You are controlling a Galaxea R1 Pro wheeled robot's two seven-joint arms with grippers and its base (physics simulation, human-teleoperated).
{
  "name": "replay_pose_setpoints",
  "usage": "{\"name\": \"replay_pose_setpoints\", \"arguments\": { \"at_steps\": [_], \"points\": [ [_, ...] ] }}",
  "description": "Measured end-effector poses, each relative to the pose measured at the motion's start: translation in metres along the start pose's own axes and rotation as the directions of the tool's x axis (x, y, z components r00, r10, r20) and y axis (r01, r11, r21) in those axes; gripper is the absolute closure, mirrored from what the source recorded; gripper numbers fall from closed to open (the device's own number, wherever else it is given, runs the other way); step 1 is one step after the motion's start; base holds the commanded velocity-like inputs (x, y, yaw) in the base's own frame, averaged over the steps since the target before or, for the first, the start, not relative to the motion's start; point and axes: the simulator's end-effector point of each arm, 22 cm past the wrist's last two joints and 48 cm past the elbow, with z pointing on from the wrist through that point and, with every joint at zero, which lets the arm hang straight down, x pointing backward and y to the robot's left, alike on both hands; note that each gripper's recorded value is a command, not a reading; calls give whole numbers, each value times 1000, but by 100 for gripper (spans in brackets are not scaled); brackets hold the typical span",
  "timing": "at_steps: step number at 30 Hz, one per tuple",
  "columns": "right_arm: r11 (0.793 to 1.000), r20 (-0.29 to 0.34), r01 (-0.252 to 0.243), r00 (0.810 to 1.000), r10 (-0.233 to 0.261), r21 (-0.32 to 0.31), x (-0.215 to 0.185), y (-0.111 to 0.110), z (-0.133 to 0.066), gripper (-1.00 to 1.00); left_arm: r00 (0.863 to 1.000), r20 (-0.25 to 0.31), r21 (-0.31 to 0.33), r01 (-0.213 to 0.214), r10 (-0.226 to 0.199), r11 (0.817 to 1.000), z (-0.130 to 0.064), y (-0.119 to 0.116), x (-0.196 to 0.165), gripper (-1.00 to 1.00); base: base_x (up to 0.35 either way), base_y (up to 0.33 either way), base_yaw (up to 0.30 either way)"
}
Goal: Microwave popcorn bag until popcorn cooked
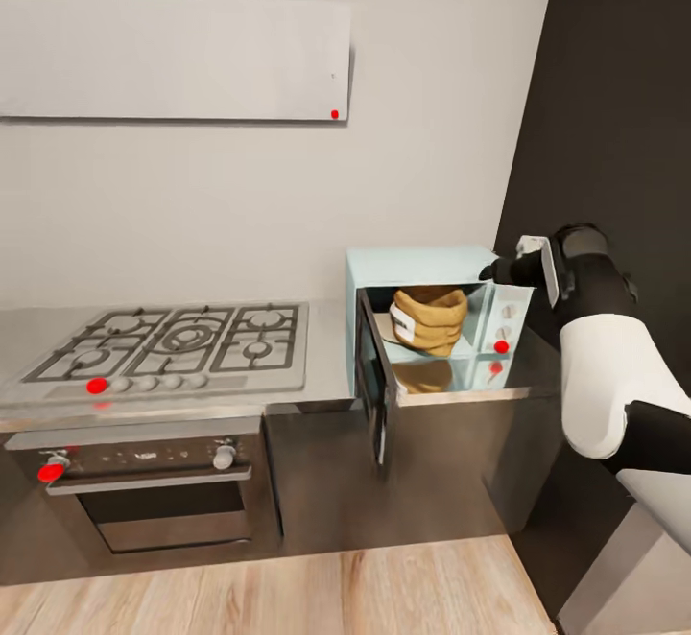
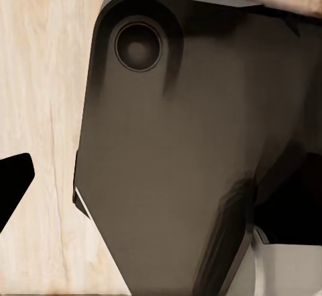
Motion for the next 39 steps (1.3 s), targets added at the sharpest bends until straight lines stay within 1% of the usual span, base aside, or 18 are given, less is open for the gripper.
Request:
{"name": "replay_pose_setpoints", "arguments": {
  "at_steps": [2, 4, 6, 8, 10, 11, 12, 13, 14, 17, 18, 20, 25, 26, 27, 28, 31, 39],
  "points": [
    [1000, 6, -1, 1000, 1, 0, 0, -2, -1, -100, 1000, 0, 0, 0, 0, 1000, 0, 0, 0, -100, -344, 0, 0],
    [1000, -18, 7, 1000, -6, 15, 16, -4, 7, -100, 1000, 0, 0, 0, 0, 1000, 0, 0, 0, -100, -322, 0, 0],
    [999, -123, 19, 992, -15, 32, 85, -11, 34, -100, 1000, 0, 0, 0, 0, 1000, 0, 0, 0, -100, -277, 0, 0],
    [999, -209, 26, 978, -18, 33, 145, -15, 50, -100, 1000, 0, -1, 0, 0, 1000, 0, 0, 0, -100, -170, 0, 0],
    [1000, -270, 26, 963, -21, 17, 193, -13, 61, -100, 1000, 1, -1, 0, 0, 1000, 0, 1, 0, -100, -23, 0, 0],
    [998, -189, 57, 980, -58, -9, 190, -8, 70, -100, 1000, 1, -1, 0, 0, 1000, 0, 1, 0, -100, -9, 0, 0],
    [997, -146, 74, 986, -78, -36, 191, -2, 74, -100, 1000, 1, -1, 0, 0, 1000, 0, 1, 0, -100, -4, 0, 0],
    [991, -89, 96, 991, -104, -92, 195, 12, 80, -100, 1000, 1, -1, 0, 0, 1000, 0, 1, 0, -100, -2, 0, 0],
    [981, -35, 121, 991, -127, -150, 199, 25, 83, -100, 1000, 1, -1, 0, 0, 1000, 0, 1, 0, -100, -1, 0, 0],
    [955, 65, 170, 985, -159, -243, 202, 58, 84, -100, 1000, 1, -1, 0, 0, 1000, 0, 1, 0, -100, 0, 0, 0],
    [947, 87, 179, 983, -161, -266, 202, 72, 84, -100, 1000, 1, -1, 0, 0, 1000, 0, 1, 0, -100, 0, 0, 0],
    [941, 102, 183, 982, -160, -284, 202, 82, 84, -100, 1000, 2, -1, 0, 0, 1000, 0, 1, 0, -100, 0, 0, 0],
    [931, 151, 138, 984, -92, -337, 191, 97, 79, -100, 1000, 3, -1, 0, 0, 1000, 0, 1, -1, -100, 0, 0, 0],
    [928, 188, 141, 979, -79, -344, 183, 100, 77, -100, 1000, 4, 0, 1, -1, 1000, 0, 1, -2, -100, 0, 0, 0],
    [924, 297, 177, 952, -73, -339, 162, 103, 72, -100, 1000, 8, 0, 2, -2, 1000, 0, 1, -3, -100, 0, 0, 0],
    [924, 308, 181, 949, -74, -337, 160, 103, 72, -100, 1000, 8, 0, 2, -2, 1000, 0, 1, -4, -100, 0, 0, 0],
    [923, 296, 179, 952, -75, -341, 170, 104, 77, -100, 1000, 8, 0, 2, -2, 1000, 0, 1, -3, -100, 113, 0, 0],
    [928, 293, 177, 953, -79, -326, 171, 98, 79, -100, 1000, 8, 0, 2, -2, 1000, 0, 1, -3, -100, 294, 0, 0]
  ]
}}
